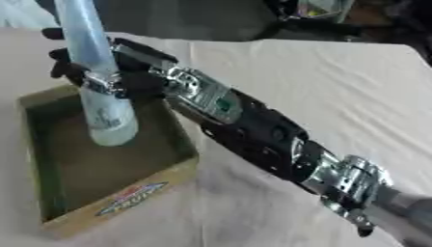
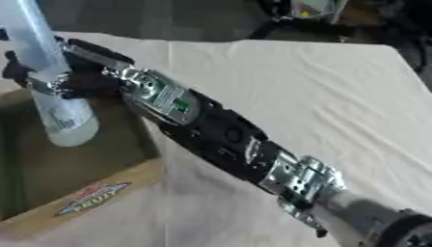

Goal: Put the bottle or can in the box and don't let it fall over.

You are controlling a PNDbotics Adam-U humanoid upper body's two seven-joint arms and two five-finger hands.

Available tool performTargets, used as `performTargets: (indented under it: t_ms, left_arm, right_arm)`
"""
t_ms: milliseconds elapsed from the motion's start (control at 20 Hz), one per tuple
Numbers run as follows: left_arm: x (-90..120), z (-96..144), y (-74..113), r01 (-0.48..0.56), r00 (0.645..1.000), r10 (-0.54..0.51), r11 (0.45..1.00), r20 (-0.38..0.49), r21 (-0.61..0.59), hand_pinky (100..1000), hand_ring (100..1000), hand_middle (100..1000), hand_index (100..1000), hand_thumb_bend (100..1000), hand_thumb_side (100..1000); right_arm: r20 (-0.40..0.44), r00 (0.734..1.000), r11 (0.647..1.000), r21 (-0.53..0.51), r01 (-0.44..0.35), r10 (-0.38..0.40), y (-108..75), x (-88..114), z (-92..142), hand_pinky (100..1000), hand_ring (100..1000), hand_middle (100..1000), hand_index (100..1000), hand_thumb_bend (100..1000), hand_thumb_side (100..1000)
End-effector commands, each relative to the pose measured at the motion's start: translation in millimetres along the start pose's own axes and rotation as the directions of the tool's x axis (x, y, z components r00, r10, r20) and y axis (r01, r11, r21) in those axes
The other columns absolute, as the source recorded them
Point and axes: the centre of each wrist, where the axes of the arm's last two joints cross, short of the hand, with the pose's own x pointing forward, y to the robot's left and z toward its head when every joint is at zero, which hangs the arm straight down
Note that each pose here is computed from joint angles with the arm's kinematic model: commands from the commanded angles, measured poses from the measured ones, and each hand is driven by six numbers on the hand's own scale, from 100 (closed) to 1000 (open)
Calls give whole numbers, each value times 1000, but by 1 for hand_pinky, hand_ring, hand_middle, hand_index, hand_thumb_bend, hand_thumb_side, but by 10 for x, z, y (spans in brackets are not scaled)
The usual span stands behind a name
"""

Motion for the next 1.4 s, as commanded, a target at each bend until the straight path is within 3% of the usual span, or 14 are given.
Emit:
performTargets:
  t_ms: [50, 200, 500, 950, 1150, 1400]
  left_arm:
    - [110, -22, 53, 40, 999, -40, 999, 15, 1, 1000, 972, 886, 658, 411, 339]
    - [116, -20, 61, 42, 999, -42, 999, 16, 8, 1000, 972, 885, 656, 409, 340]
    - [120, -7, 76, 44, 999, -44, 999, 13, 25, 1000, 971, 881, 653, 405, 344]
    - [118, 23, 93, 52, 999, -52, 998, 1, 33, 1000, 970, 880, 649, 401, 345]
    - [116, 38, 100, 57, 998, -57, 998, -6, 35, 1000, 970, 879, 647, 397, 348]
    - [115, 60, 113, 64, 998, -63, 997, -14, 41, 1000, 970, 878, 647, 397, 348]
  right_arm:
    - [33, 994, 992, 62, -107, 105, -19, 125, -32, 1000, 1000, 990, 1000, 100, 534]
    - [5, 982, 978, 89, -191, 191, -4, 129, -12, 1000, 1000, 1000, 1000, 100, 618]
    - [-27, 957, 954, 99, -283, 287, 74, 96, 25, 1000, 1000, 1000, 1000, 100, 642]
    - [-21, 923, 914, 154, -376, 384, 78, 347, 48, 1000, 1000, 1000, 1000, 100, 744]
    - [-27, 922, 903, 215, -371, 386, 82, 432, 91, 1000, 1000, 1000, 1000, 100, 685]
    - [-58, 935, 913, 245, -326, 349, 49, 502, 158, 1000, 1000, 1000, 1000, 100, 727]
